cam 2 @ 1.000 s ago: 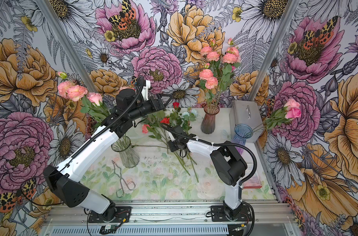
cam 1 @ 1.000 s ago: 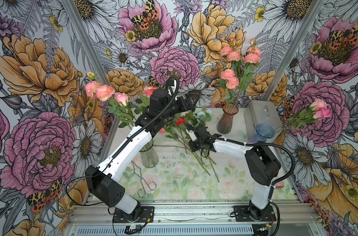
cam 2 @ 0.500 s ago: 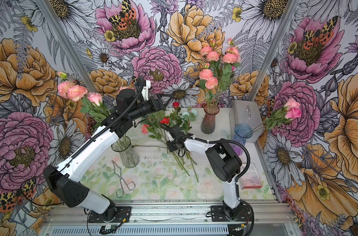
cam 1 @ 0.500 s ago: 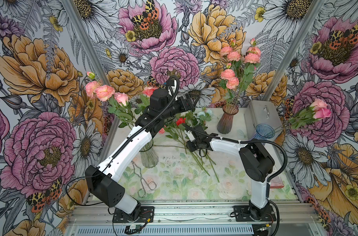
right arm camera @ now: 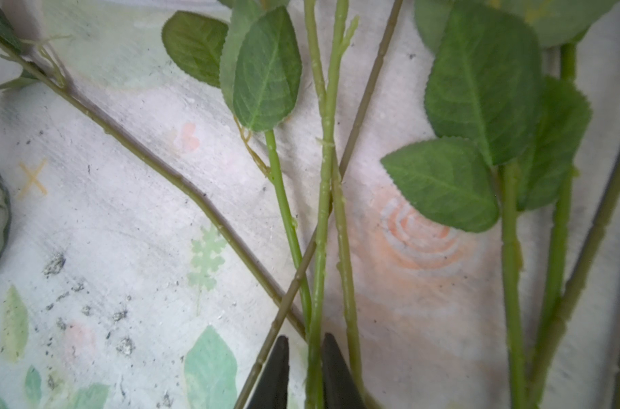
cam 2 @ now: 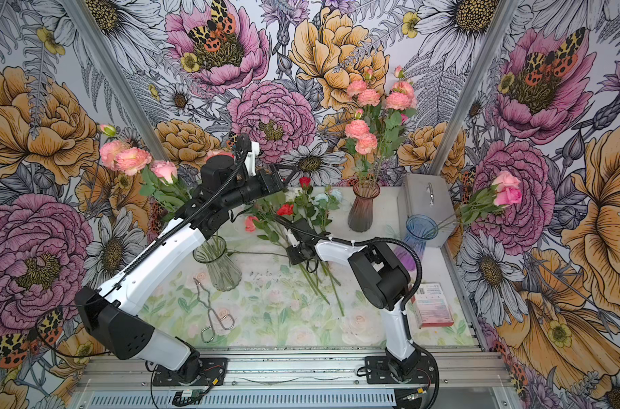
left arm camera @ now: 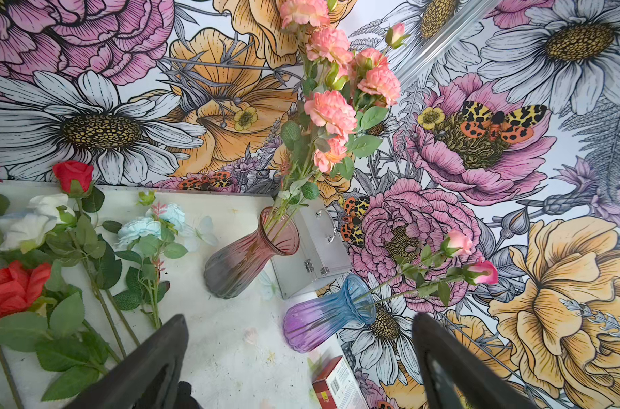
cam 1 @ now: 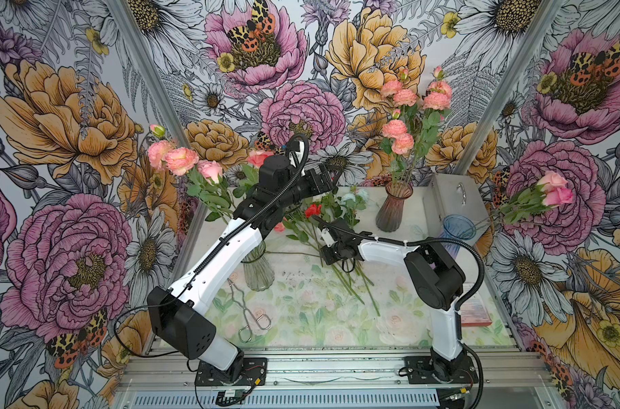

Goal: Place the pink flowers into the vase
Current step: Pick up the flower at the center of the board, then place the flower in the vase.

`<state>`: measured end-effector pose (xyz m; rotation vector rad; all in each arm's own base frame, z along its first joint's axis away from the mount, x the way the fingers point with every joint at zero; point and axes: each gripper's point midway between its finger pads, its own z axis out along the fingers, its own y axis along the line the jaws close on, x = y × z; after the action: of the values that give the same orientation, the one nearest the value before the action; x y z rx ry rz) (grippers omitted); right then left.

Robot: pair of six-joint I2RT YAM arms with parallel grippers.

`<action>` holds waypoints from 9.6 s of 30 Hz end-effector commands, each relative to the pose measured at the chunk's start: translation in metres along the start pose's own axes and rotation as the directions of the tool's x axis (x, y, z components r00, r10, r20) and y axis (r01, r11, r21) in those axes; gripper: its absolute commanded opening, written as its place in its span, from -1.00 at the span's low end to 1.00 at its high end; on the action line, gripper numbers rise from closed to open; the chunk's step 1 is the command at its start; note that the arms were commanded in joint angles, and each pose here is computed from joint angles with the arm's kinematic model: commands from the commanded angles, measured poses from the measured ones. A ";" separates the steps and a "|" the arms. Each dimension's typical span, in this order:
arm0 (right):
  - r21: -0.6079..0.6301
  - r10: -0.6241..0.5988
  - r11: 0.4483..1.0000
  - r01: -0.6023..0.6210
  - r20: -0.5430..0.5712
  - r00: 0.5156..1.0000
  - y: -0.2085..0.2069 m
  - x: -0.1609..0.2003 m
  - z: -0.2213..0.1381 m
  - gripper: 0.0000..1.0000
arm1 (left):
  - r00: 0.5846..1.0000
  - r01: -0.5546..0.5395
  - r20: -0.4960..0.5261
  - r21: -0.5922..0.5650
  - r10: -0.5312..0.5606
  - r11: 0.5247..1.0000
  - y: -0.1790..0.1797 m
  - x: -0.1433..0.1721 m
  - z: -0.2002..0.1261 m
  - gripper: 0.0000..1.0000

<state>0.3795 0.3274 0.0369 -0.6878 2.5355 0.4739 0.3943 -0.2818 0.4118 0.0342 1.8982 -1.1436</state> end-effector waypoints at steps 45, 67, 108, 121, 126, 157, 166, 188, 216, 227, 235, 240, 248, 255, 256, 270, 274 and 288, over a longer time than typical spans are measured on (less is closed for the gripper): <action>0.092 0.013 0.994 -0.054 0.396 0.918 -0.033 -0.048 -0.225 -1.00 | 0.940 0.291 -0.178 -0.032 -0.292 0.956 0.026 0.053 0.037 0.95; 0.096 -0.012 0.994 -0.048 0.541 0.841 -0.035 -0.049 -0.313 -1.00 | 0.880 0.415 -0.258 0.006 -0.399 0.910 0.021 0.071 0.104 0.81; 0.028 0.002 0.999 -0.017 0.462 0.887 -0.030 -0.059 -0.276 -0.24 | 0.957 0.165 -0.238 -0.012 -0.163 0.986 0.016 0.064 0.106 -1.00; -0.003 0.002 1.000 -0.001 0.478 0.878 -0.024 -0.076 -0.294 0.36 | 0.993 -0.018 -0.117 -0.079 0.008 0.997 0.003 0.044 0.078 -1.00; -0.039 0.014 0.999 0.006 0.479 0.877 -0.018 -0.087 -0.293 0.36 | 0.995 -0.035 -0.091 -0.066 0.029 0.997 -0.008 0.041 0.073 -1.00; -0.093 0.045 0.996 0.001 0.493 0.869 -0.013 -0.125 -0.287 -0.97 | 0.994 -0.008 -0.106 -0.056 0.002 0.998 -0.014 0.053 0.078 -0.90; -0.047 0.050 0.998 -0.031 0.489 0.871 -0.028 -0.120 -0.284 -1.00 | 0.996 0.013 -0.091 -0.051 -0.018 0.999 -0.012 0.041 0.073 0.04; 0.376 -0.086 0.855 -0.357 0.782 0.617 -0.157 -0.089 -0.482 -1.00 | 0.980 -0.149 -0.119 0.080 0.158 0.986 -0.053 0.050 0.042 0.97; 0.592 -0.362 0.663 -0.459 0.790 0.495 -0.233 -0.110 -0.567 -1.00 | 0.877 -0.411 -0.162 0.235 0.453 0.881 -0.086 0.101 0.037 0.97; 0.533 -0.332 0.688 -0.493 0.835 0.439 -0.263 -0.092 -0.523 -1.00 | 0.876 -0.409 -0.176 0.222 0.449 0.885 -0.078 0.104 0.039 0.97; 0.549 -0.269 0.638 -0.540 0.816 0.511 -0.279 -0.056 -0.489 -1.00 | 0.879 -0.399 -0.179 0.230 0.442 0.887 -0.082 0.106 0.045 0.97; 0.535 -0.238 0.628 -0.566 0.824 0.515 -0.282 -0.037 -0.471 -1.00 | 0.880 -0.394 -0.180 0.241 0.440 0.887 -0.086 0.106 0.045 0.97; 0.543 -0.198 0.596 -0.591 0.813 0.547 -0.292 -0.013 -0.448 -1.00 | 0.881 -0.385 -0.192 0.245 0.433 0.890 -0.085 0.110 0.041 0.97; 0.536 -0.161 0.575 -0.618 0.815 0.557 -0.293 0.007 -0.434 -1.00 | 0.879 -0.380 -0.201 0.248 0.432 0.891 -0.086 0.114 0.039 0.97; 0.538 -0.157 0.567 -0.624 0.814 0.559 -0.294 0.011 -0.434 -1.00 | 0.880 -0.378 -0.202 0.246 0.429 0.892 -0.086 0.114 0.039 0.97; 0.503 -0.076 0.543 -0.673 0.827 0.557 -0.297 0.034 -0.417 -1.00 | 0.877 -0.384 -0.192 0.267 0.440 0.884 -0.099 0.117 0.036 0.97; 0.498 -0.058 0.540 -0.678 0.826 0.560 -0.299 0.038 -0.411 -0.97 | 0.878 -0.388 -0.188 0.258 0.440 0.885 -0.097 0.116 0.032 0.97; 0.499 -0.026 0.529 -0.686 0.818 0.575 -0.301 0.046 -0.401 -0.66 | 0.879 -0.388 -0.186 0.254 0.439 0.886 -0.098 0.116 0.030 0.97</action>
<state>0.3714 -0.1068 0.2868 0.3801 1.7119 -0.2545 0.3125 -0.4125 0.3773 0.7060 1.8717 -1.0535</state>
